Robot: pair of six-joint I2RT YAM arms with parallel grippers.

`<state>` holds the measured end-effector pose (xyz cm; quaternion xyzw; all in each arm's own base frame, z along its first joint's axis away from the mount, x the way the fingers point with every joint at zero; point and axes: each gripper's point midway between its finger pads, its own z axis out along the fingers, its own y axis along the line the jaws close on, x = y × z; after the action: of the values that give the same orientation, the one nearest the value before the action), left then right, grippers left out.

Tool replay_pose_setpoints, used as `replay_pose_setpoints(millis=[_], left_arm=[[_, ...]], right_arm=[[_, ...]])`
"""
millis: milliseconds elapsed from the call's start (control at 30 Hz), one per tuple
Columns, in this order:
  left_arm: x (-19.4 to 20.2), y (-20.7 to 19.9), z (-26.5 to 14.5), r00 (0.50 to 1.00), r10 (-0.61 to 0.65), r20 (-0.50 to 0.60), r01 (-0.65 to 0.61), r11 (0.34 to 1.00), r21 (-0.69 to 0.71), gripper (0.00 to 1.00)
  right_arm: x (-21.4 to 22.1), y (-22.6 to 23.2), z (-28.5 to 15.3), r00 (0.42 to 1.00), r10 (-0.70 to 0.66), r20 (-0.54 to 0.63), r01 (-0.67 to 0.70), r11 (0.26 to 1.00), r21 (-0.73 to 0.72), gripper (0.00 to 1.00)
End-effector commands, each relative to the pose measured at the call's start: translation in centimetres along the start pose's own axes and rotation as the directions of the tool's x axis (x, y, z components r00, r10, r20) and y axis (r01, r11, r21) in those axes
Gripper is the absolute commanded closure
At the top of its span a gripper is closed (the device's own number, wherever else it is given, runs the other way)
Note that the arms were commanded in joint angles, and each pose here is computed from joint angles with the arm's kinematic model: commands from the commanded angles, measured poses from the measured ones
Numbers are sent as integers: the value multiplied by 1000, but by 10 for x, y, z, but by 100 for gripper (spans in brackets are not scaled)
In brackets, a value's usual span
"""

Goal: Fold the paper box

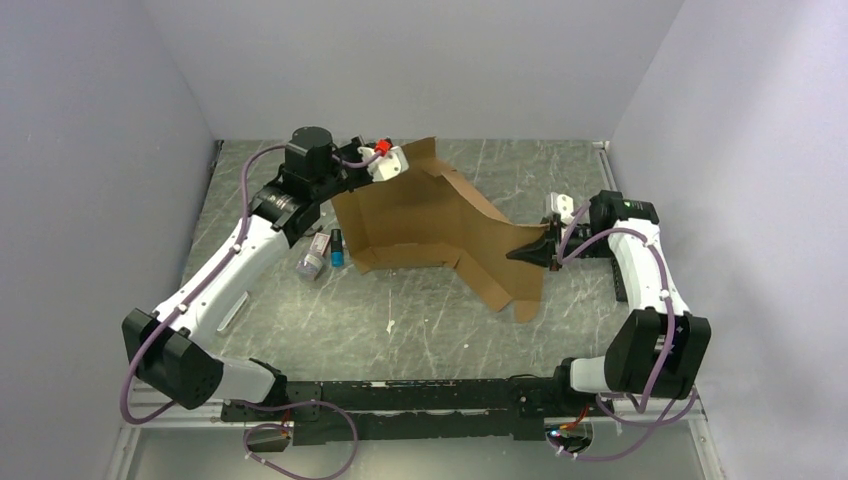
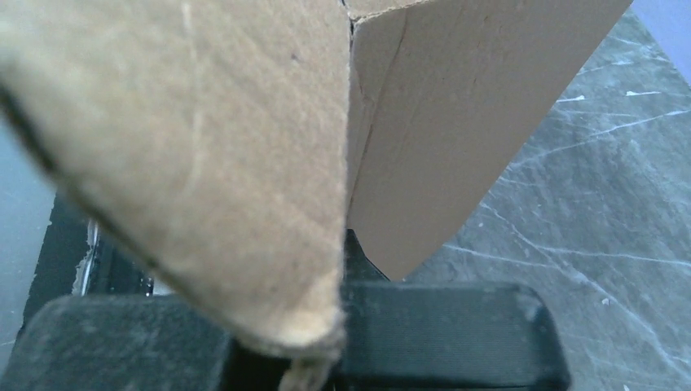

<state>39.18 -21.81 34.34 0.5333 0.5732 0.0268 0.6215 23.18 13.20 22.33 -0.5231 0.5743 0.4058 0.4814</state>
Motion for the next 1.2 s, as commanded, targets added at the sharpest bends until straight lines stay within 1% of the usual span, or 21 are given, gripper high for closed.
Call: replay_pose_setpoints(millis=[0, 100, 167, 233, 300, 433, 500, 567, 667, 800, 933, 1067, 1167], left_arm=[[-18, 26, 2, 999, 35, 41, -32, 997, -70, 100], [-22, 34, 4, 998, 45, 51, -40, 994, -104, 100], [-26, 40, 5, 997, 51, 62, -43, 992, -122, 100], [-29, 45, 7, 996, 58, 72, -48, 989, -142, 100], [-33, 51, 9, 995, 64, 83, -50, 986, -159, 100], [-39, 63, 13, 991, 81, 104, -58, 977, -205, 100], [-42, 68, 16, 990, 88, 112, -61, 972, -225, 100], [-45, 72, 20, 988, 93, 122, -63, 970, -233, 100], [-44, 71, 27, 987, 101, 127, -70, 971, -229, 100], [-37, 62, 35, 985, 116, 130, -87, 974, -211, 100], [-32, 53, 39, 983, 131, 132, -104, 975, -195, 100], [-24, 49, 35, 981, 160, 110, -135, 970, -204, 100], [-18, 48, 30, 981, 169, 92, -146, 966, -212, 100]], right_arm=[[-38, 0, 1, 993, -101, 69, 100, 995, 5, 100], [-40, -6, 1, 995, -95, 23, 95, 995, 16, 100], [-36, -14, 0, 996, -84, -29, 86, 995, 58, 100], [-38, -22, 1, 992, -110, -66, 117, 987, 111, 100], [-46, -22, 0, 987, -146, -72, 154, 979, 137, 100], [-56, -17, 0, 981, -178, -83, 187, 976, 111, 100], [-56, -19, -1, 978, -189, -93, 199, 972, 122, 100], [-50, -21, 1, 973, -203, -106, 216, 969, 123, 100], [-36, -13, 9, 968, -224, -110, 233, 969, 77, 100], [-18, -10, 16, 976, -189, -105, 194, 980, 35, 100], [-2, -8, 20, 988, -113, -108, 112, 994, -13, 100], [-7, -3, 20, 991, -93, -91, 89, 995, -46, 100], [-15, -4, 19, 991, -99, -85, 98, 995, -21, 100]])
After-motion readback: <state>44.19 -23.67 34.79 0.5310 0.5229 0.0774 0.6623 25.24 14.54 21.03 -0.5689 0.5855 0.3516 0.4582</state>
